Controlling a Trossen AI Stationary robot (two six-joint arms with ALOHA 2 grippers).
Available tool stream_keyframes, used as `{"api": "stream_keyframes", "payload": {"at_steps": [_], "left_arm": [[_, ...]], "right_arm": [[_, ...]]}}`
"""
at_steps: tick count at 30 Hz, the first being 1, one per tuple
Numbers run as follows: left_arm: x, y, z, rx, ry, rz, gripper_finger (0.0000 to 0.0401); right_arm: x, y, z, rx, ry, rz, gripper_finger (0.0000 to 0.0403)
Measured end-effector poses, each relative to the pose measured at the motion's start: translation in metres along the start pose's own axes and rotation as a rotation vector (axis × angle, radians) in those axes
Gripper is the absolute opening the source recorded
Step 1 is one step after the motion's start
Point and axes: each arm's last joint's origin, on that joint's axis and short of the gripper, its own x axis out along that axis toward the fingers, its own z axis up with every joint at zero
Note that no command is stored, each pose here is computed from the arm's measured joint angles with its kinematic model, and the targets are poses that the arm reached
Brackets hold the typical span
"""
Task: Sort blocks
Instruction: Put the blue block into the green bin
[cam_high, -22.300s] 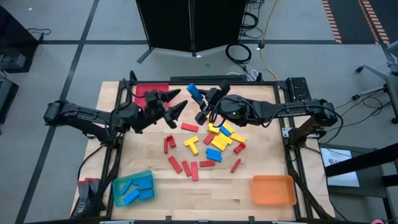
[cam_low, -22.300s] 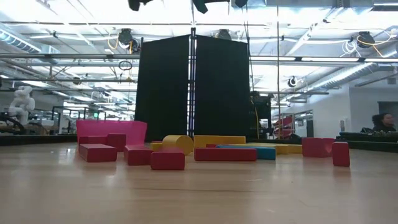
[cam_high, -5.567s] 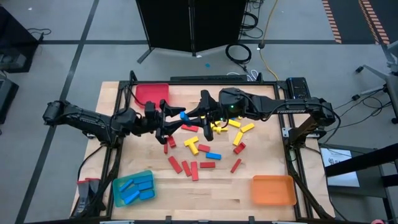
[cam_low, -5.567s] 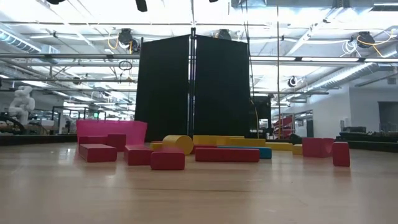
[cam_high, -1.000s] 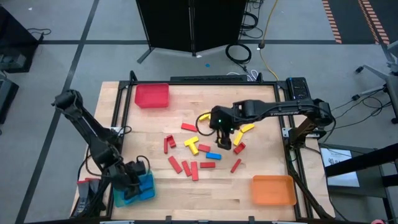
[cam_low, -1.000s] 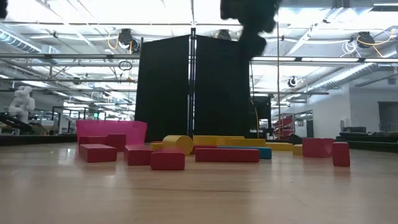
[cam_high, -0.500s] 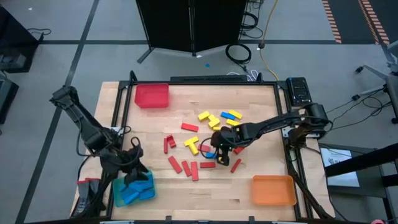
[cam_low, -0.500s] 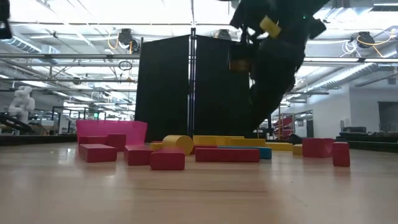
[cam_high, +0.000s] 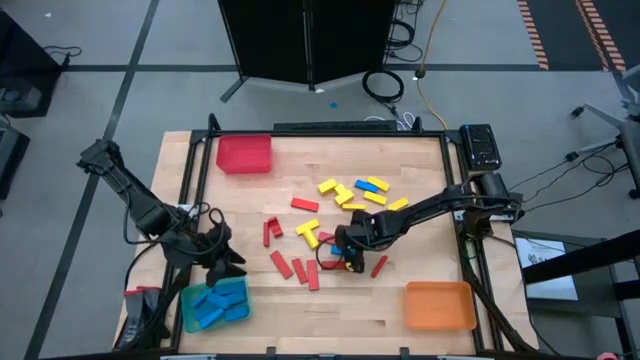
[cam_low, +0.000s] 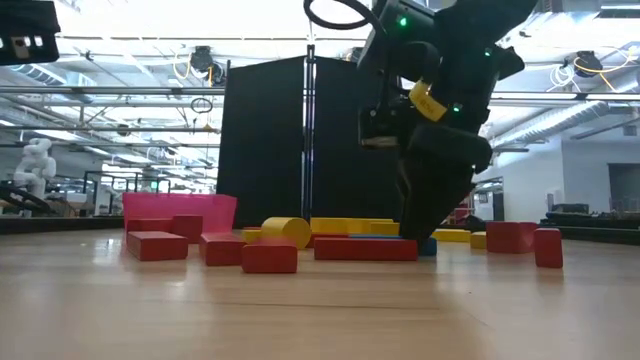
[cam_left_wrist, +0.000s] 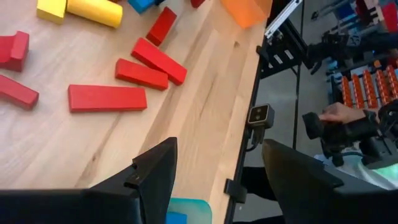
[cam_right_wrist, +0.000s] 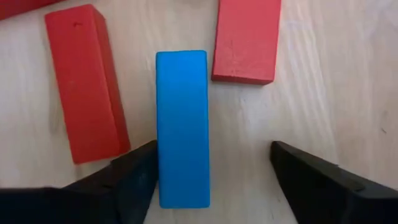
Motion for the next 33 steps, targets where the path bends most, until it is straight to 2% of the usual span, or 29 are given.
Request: {"api": "stream_keyframes", "payload": {"at_steps": [3,8,9,16,21,29,33], "left_arm": [[0.0,0.001,0.002,-0.001,-0.012,0.006,0.0242],[0.001,0.002,0.005,0.036,-0.051,0.025,0.0242],[0.001,0.003,0.006,0.038,-0.059,0.03,0.0242],[0.002,0.004,0.01,0.071,-0.078,0.04,0.0242],[0.003,0.005,0.013,0.122,-0.111,0.064,0.0242],[0.004,0.013,0.031,0.197,-0.338,0.22,0.0242],[0.003,0.013,0.043,0.234,-0.501,0.286,0.0242]], "right_arm": [[0.001,-0.001,-0.001,0.022,0.003,-0.011,0.0235],[0.001,-0.001,-0.001,0.019,0.011,0.006,0.0096],[0.001,-0.001,-0.001,0.015,0.015,0.014,0.0084],[0.001,0.0,-0.001,0.011,0.014,0.035,0.0085],[-0.016,0.004,0.012,-0.016,-0.031,0.044,0.0085],[-0.074,-0.008,0.065,-0.016,-0.249,0.036,0.0085],[-0.11,-0.009,0.095,-0.029,-0.401,0.054,0.0085]]}}
